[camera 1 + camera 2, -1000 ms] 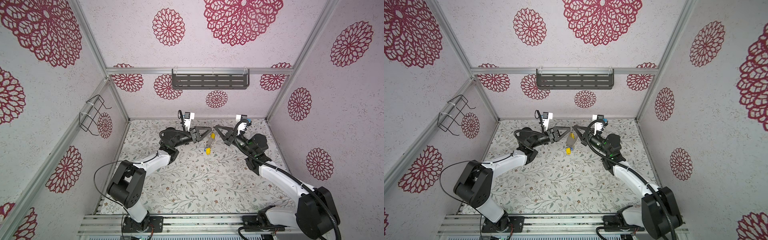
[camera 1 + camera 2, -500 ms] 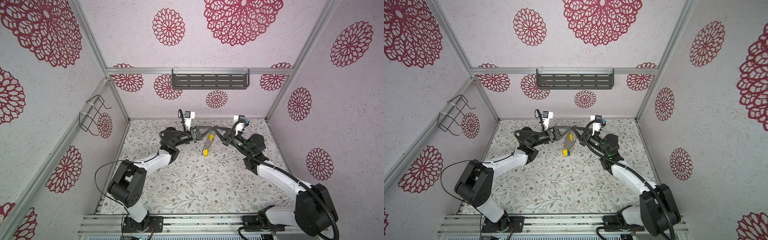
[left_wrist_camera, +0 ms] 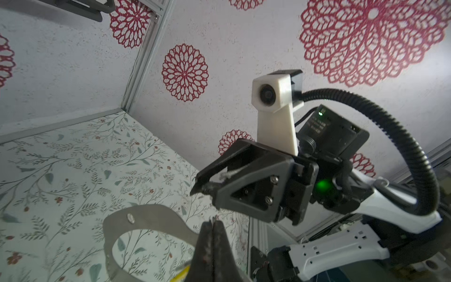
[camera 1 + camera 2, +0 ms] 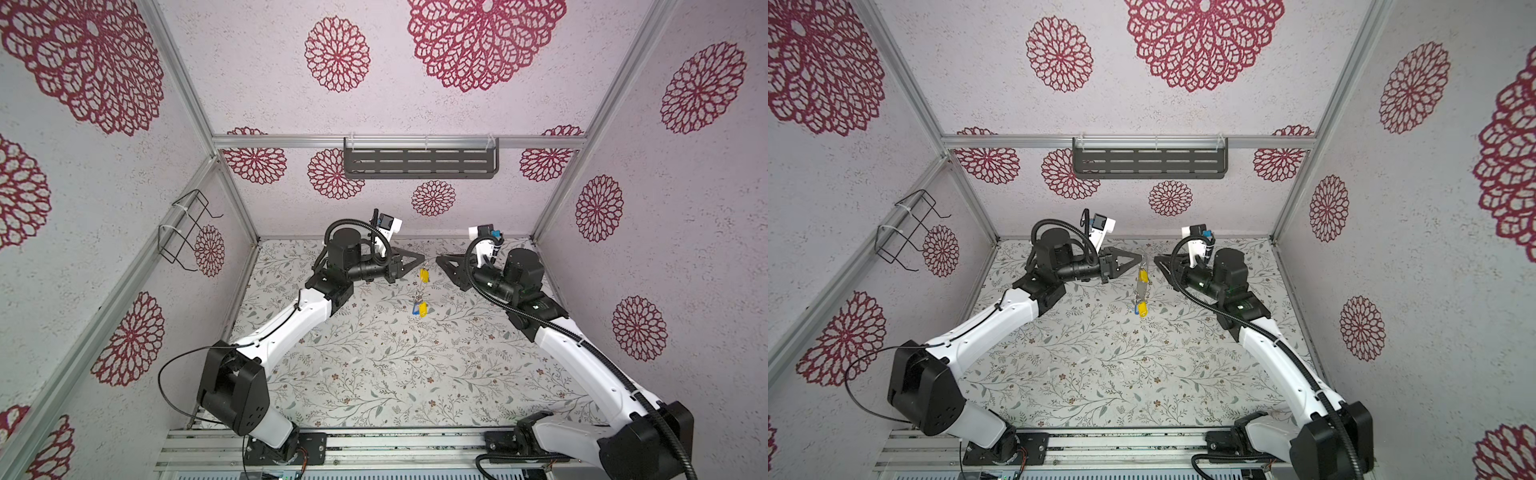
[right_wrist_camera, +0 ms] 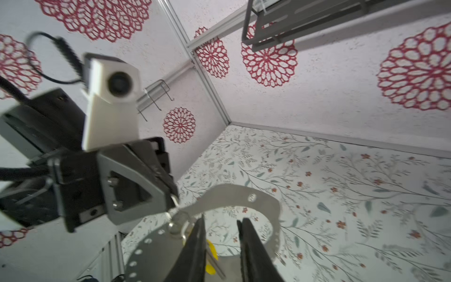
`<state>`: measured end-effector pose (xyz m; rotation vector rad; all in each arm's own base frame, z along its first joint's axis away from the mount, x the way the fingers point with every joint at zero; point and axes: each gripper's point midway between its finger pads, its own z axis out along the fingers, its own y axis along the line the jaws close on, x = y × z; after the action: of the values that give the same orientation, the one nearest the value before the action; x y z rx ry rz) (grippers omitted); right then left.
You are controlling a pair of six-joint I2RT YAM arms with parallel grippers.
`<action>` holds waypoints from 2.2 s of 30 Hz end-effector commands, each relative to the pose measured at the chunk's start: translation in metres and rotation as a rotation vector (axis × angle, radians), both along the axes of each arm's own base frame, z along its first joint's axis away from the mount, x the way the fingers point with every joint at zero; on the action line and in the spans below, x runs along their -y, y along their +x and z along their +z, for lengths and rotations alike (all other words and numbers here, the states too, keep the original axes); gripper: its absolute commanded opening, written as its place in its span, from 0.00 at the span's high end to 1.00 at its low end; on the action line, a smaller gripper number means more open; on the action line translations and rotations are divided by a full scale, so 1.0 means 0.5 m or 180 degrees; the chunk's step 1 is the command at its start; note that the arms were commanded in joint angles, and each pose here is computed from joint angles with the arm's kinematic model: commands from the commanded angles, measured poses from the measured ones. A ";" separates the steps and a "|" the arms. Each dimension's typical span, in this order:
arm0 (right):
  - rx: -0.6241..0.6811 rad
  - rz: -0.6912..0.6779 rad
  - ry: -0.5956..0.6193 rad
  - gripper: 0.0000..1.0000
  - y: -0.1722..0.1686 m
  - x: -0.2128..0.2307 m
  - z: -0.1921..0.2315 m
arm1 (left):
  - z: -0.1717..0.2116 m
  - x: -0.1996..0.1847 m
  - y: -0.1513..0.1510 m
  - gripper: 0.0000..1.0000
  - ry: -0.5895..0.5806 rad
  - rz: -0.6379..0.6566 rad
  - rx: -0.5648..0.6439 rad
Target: Remove the keys from the keyring
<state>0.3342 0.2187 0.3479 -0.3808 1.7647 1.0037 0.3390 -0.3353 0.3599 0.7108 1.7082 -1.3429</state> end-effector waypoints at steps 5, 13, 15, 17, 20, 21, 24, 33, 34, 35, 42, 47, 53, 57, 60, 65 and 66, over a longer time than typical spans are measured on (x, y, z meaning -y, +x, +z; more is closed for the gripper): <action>-0.0081 0.0775 -0.0126 0.77 -0.061 -0.020 -0.011 | -0.097 -0.019 -0.044 1.00 0.0998 -0.0292 0.0155; -0.0034 0.1361 0.0197 0.77 -0.093 -0.075 0.011 | -0.081 -0.012 -0.057 1.00 0.1030 -0.0495 0.0250; -0.0036 0.1401 0.0199 0.77 -0.095 -0.081 0.009 | -0.077 -0.009 -0.057 1.00 0.1004 -0.0511 0.0237; -0.0037 0.1422 0.0199 0.78 -0.096 -0.084 0.007 | -0.072 -0.007 -0.059 1.00 0.0982 -0.0540 0.0228; -0.0027 0.1446 0.0199 0.80 -0.099 -0.089 0.005 | -0.068 -0.004 -0.062 1.00 0.0961 -0.0577 0.0198; -0.0030 0.1448 0.0200 0.81 -0.099 -0.090 0.004 | -0.064 -0.004 -0.061 1.00 0.0950 -0.0575 0.0195; -0.0046 0.1443 0.0193 0.83 -0.096 -0.091 -0.002 | -0.062 -0.002 -0.063 1.00 0.0930 -0.0588 0.0180; -0.0058 0.1443 0.0213 0.82 -0.093 -0.094 -0.011 | -0.049 0.001 -0.068 1.00 0.0860 -0.0603 0.0194; -0.0056 0.1461 0.0227 0.82 -0.095 -0.096 -0.010 | -0.049 0.000 -0.067 1.00 0.0859 -0.0600 0.0191; -0.0053 0.1476 0.0233 0.81 -0.097 -0.098 -0.010 | -0.051 0.001 -0.067 1.00 0.0860 -0.0601 0.0185; -0.0085 0.1485 0.0228 0.76 -0.097 -0.103 -0.021 | -0.048 0.001 -0.068 1.00 0.0851 -0.0599 0.0188; -0.0122 0.1510 0.0243 0.80 -0.097 -0.107 -0.031 | -0.046 0.000 -0.068 1.00 0.0844 -0.0588 0.0202; -0.0122 0.1585 0.0287 0.84 -0.104 -0.116 -0.029 | -0.043 0.002 -0.067 1.00 0.0812 -0.0591 0.0218; -0.0120 0.1607 0.0295 0.84 -0.105 -0.122 -0.031 | -0.048 0.003 -0.066 1.00 0.0814 -0.0588 0.0197; -0.0097 0.1619 0.0333 0.89 -0.105 -0.128 -0.025 | -0.050 0.004 -0.066 1.00 0.0795 -0.0597 0.0179; -0.0085 0.1594 0.0402 1.00 -0.102 -0.142 -0.018 | -0.051 0.007 -0.064 1.00 0.0785 -0.0588 0.0169; -0.0069 0.1546 0.0402 1.00 -0.099 -0.143 -0.016 | -0.051 0.006 -0.063 1.00 0.0785 -0.0580 0.0169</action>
<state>0.2925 0.2795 0.3213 -0.7129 1.7327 1.4437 0.3164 -0.3278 0.3195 1.0030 1.9171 -1.1932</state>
